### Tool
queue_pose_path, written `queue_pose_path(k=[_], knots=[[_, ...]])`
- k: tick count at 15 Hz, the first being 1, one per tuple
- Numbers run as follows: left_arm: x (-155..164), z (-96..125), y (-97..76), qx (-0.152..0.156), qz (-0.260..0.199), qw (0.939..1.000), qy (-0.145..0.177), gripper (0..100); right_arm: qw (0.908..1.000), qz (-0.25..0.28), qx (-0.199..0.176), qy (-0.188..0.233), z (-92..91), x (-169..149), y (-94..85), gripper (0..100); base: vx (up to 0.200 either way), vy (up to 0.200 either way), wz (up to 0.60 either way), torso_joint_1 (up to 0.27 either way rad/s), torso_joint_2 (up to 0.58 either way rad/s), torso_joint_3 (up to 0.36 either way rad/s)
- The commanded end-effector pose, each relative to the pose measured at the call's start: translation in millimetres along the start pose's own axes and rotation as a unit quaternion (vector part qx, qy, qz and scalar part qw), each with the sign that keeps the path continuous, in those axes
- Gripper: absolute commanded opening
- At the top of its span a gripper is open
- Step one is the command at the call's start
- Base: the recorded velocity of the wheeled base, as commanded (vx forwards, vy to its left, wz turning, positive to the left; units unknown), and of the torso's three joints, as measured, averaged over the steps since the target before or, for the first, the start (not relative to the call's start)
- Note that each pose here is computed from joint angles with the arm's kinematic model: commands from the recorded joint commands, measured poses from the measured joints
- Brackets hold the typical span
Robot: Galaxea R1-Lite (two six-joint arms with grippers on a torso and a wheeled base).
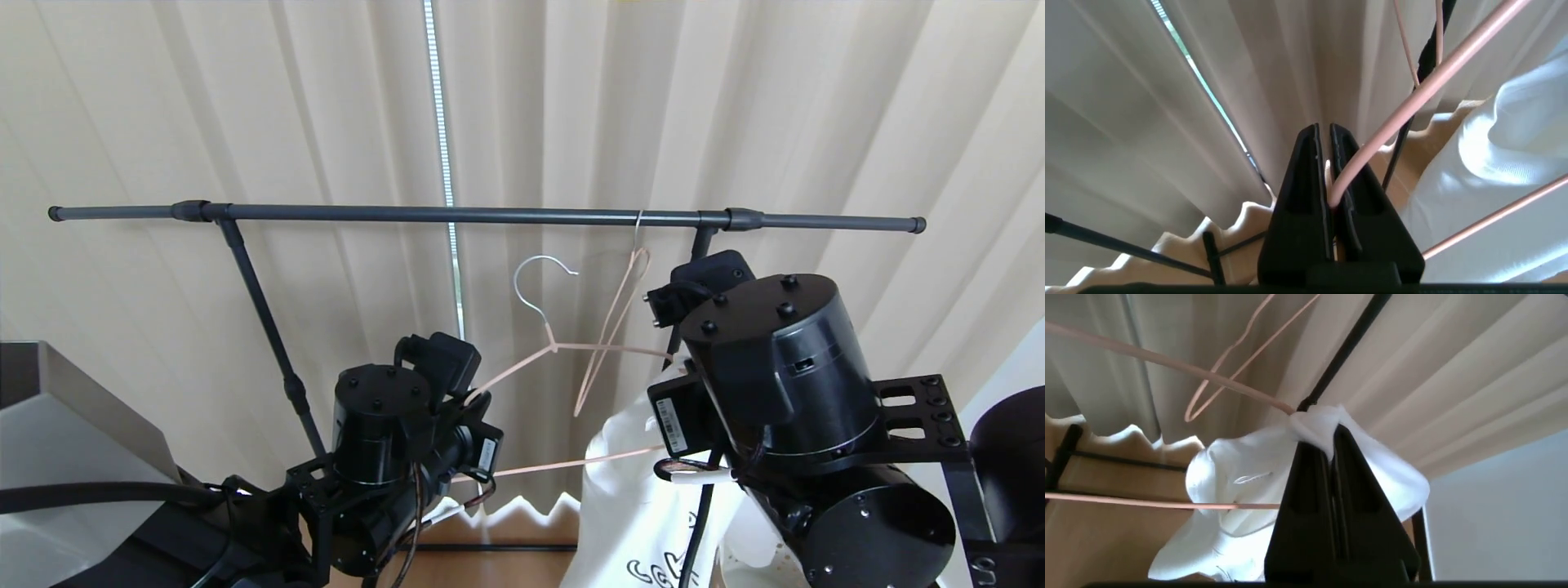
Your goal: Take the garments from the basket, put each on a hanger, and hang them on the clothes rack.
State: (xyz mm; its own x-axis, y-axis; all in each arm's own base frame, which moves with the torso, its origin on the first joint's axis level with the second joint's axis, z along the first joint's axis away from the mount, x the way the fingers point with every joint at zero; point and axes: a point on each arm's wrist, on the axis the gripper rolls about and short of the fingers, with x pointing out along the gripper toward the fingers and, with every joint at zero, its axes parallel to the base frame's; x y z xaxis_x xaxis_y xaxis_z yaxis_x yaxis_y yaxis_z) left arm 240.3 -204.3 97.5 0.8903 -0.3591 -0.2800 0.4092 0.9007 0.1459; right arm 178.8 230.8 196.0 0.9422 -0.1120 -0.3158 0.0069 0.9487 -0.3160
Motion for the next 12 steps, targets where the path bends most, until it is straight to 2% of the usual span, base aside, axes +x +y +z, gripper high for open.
queue_pose_path(k=[1, 3, 8, 12], knots=[[-0.7, -1.1, -1.2, 0.001, -0.003, 1.0, 0.0, 0, 0.9999, 0.01, 0.012, -0.006, 0.2, -3.2, 7.3, 0, 0.0, 0.0, 0.0, 0.0, 0.0, 0.0], [2.1, -4.6, -5.0, 0.002, -0.006, 1.0, -0.007, 0, 0.9991, 0.016, 0.038, -0.011, 5.5, -3.4, 12.0, 0, 0.0, 0.0, 0.0, 0.0, 0.0, 0.0], [2.0, -4.9, -6.4, 0.003, -0.007, 0.9999, -0.01, 0, 0.9957, 0.059, 0.067, -0.023, 13.3, -19.4, 18.0, 0, 0.0, 0.0, 0.0, 0.0, 0.0, 0.0], [2.5, -5.1, -8.7, 0.003, -0.011, 0.9999, -0.01, 0, 0.9872, 0.122, 0.1, -0.027, 18.6, -38.9, 30.2, 0, 0.0, 0.0, 0.0, 0.0, 0.0, 0.0]])
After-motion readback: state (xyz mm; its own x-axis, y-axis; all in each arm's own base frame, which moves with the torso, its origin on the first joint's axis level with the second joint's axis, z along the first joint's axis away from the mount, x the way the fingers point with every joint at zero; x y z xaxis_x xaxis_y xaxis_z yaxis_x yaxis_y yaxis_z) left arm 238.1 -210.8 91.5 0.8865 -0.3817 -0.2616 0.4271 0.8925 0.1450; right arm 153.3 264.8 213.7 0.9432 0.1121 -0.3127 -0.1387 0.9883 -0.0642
